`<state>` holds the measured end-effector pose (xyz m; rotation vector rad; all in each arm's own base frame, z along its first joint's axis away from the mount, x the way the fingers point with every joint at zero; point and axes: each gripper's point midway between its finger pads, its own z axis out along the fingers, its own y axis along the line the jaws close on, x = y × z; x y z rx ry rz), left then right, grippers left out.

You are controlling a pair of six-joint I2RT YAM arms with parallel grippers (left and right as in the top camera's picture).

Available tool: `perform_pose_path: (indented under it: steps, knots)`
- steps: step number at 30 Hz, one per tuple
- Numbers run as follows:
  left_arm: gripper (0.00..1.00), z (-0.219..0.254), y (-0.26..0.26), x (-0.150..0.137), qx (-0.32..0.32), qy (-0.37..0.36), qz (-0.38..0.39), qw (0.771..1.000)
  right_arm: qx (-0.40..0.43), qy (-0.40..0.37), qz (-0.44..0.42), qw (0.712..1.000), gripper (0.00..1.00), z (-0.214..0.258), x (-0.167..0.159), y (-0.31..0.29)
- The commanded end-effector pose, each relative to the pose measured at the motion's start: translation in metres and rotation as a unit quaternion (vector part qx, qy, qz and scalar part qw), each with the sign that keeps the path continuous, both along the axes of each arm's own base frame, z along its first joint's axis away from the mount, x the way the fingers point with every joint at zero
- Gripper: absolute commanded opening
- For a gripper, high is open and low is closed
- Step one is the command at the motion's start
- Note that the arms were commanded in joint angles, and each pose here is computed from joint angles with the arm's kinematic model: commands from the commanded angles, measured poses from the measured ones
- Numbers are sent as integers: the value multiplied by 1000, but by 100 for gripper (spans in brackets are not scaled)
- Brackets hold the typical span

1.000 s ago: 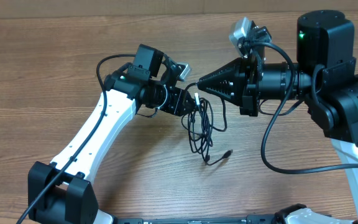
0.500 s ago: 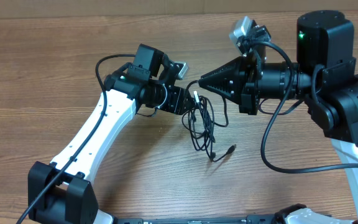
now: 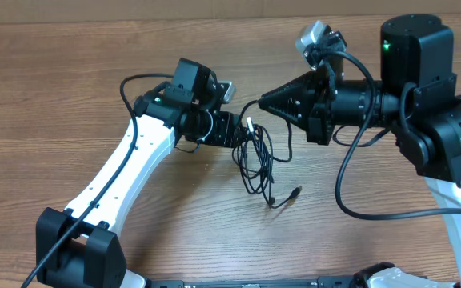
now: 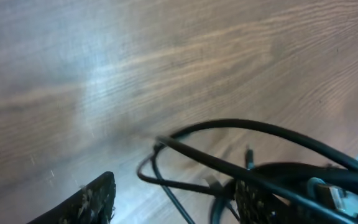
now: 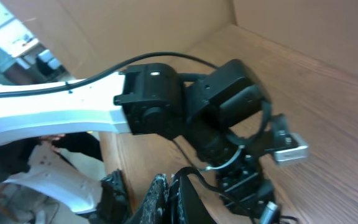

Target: Untangle cables

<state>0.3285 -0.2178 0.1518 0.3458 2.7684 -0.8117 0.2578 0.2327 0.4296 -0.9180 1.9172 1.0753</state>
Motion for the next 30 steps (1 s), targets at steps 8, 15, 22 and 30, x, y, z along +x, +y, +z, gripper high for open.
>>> perform_pose_path:
  steps: [8,15,22,30]
  knots:
    - [56,4,-12,-40,-46,118,14,992,1,-71,-42,997,4,20,30,0]
    - [56,9,-20,-49,-69,145,13,987,-16,-100,-97,990,4,23,51,-10]
    - [17,7,-33,-44,-59,120,16,991,27,-100,-115,988,4,43,58,-7]
    - [4,-1,-43,-49,-20,104,19,994,49,-103,-127,985,4,54,62,-7]
